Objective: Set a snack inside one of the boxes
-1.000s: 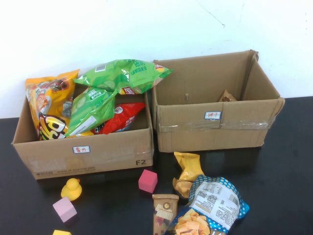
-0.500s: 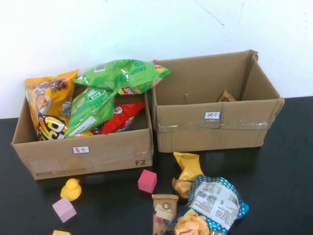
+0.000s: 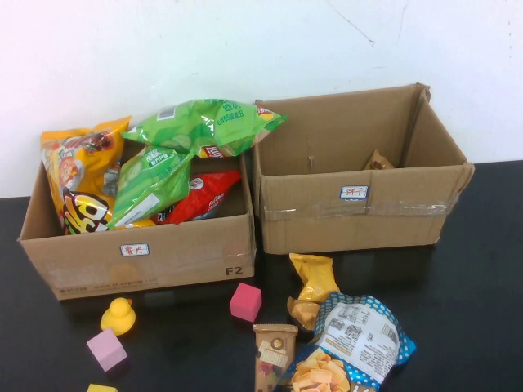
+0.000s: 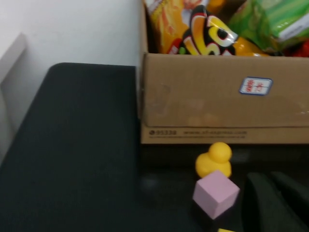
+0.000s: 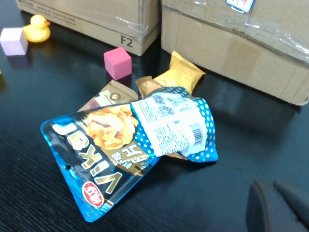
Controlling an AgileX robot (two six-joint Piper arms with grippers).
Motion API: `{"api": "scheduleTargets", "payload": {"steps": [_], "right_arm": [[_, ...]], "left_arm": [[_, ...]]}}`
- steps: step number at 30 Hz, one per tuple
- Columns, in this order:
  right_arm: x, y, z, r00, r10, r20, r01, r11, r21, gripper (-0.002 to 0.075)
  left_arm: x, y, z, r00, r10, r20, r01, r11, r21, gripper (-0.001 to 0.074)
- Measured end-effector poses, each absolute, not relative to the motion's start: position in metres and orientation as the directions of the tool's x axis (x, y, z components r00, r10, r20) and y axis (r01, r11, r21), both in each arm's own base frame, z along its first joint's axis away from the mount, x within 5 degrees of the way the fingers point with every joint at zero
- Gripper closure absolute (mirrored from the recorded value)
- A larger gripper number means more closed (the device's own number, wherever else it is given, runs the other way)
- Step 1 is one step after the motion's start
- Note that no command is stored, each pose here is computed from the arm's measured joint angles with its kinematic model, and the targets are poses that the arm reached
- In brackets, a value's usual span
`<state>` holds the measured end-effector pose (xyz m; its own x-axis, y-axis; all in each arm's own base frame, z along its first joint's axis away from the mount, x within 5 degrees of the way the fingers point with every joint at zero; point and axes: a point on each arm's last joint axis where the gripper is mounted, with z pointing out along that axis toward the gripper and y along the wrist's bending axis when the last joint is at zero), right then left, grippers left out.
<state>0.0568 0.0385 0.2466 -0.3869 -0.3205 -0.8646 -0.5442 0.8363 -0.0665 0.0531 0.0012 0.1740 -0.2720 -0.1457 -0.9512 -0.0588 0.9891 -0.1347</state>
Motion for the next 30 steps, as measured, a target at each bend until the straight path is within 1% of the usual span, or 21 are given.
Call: {"api": "scheduleTargets", "payload": {"steps": [7,30], "right_arm": [[0.0566,0.0393,0.2470,-0.389,-0.308,-0.868,-0.546,0.836,-0.052,0.0727],[0.0566,0.0395,0.2471,-0.390,-0.305,-0.869,-0.546,0.836,-0.048,0.0727]], "left_arm": [[0.0530,-0.0010,0.1736,-0.282,-0.134,-0.950,-0.018,0.991,-0.134,0.0736],[0.0527,-0.0014,0.1733,-0.289,-0.145,-0.946,-0.018,0.989,-0.146,0.0736]]}}
